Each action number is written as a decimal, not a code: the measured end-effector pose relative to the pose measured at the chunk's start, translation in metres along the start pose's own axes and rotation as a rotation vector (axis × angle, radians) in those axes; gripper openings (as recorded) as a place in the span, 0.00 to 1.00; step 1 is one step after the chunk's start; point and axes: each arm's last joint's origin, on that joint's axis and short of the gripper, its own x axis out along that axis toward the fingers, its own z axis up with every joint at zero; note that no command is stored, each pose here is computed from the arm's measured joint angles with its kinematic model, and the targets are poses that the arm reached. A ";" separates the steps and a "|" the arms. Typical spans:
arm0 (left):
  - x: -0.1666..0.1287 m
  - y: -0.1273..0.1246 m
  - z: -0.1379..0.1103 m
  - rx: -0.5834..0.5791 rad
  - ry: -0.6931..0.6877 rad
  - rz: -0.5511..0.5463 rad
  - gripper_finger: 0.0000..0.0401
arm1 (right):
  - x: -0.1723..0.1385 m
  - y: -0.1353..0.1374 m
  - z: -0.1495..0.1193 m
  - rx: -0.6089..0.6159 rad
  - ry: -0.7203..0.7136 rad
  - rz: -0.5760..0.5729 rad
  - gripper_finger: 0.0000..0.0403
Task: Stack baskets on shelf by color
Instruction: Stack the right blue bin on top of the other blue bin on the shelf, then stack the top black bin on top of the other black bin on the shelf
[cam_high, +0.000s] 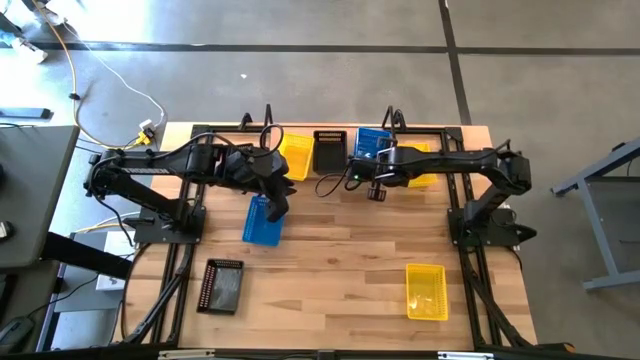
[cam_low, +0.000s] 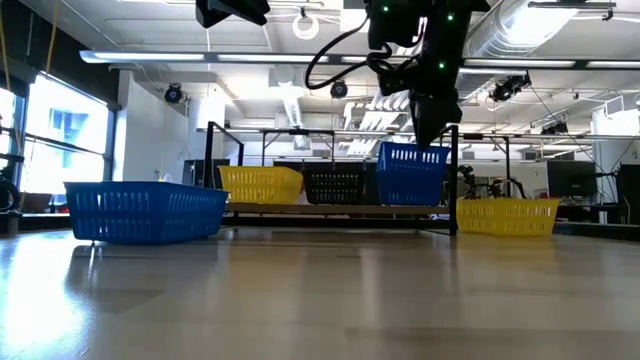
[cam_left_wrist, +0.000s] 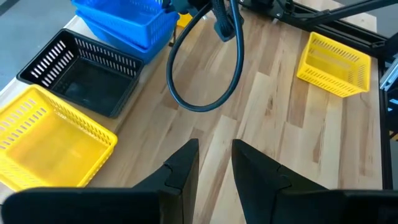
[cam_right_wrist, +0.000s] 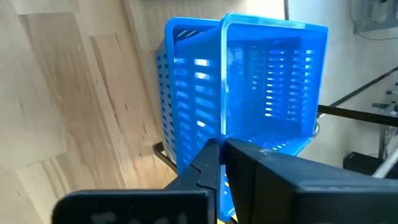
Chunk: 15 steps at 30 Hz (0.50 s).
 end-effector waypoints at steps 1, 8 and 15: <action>0.000 0.000 0.000 0.000 0.000 0.000 0.22 | 0.000 -0.001 0.000 -0.001 0.002 0.002 0.02; 0.000 0.000 0.000 -0.006 0.000 0.000 0.22 | 0.001 -0.001 -0.001 0.002 0.010 0.014 0.16; 0.000 0.000 -0.001 -0.006 0.010 0.002 0.22 | -0.021 -0.005 0.011 0.087 -0.064 0.036 0.30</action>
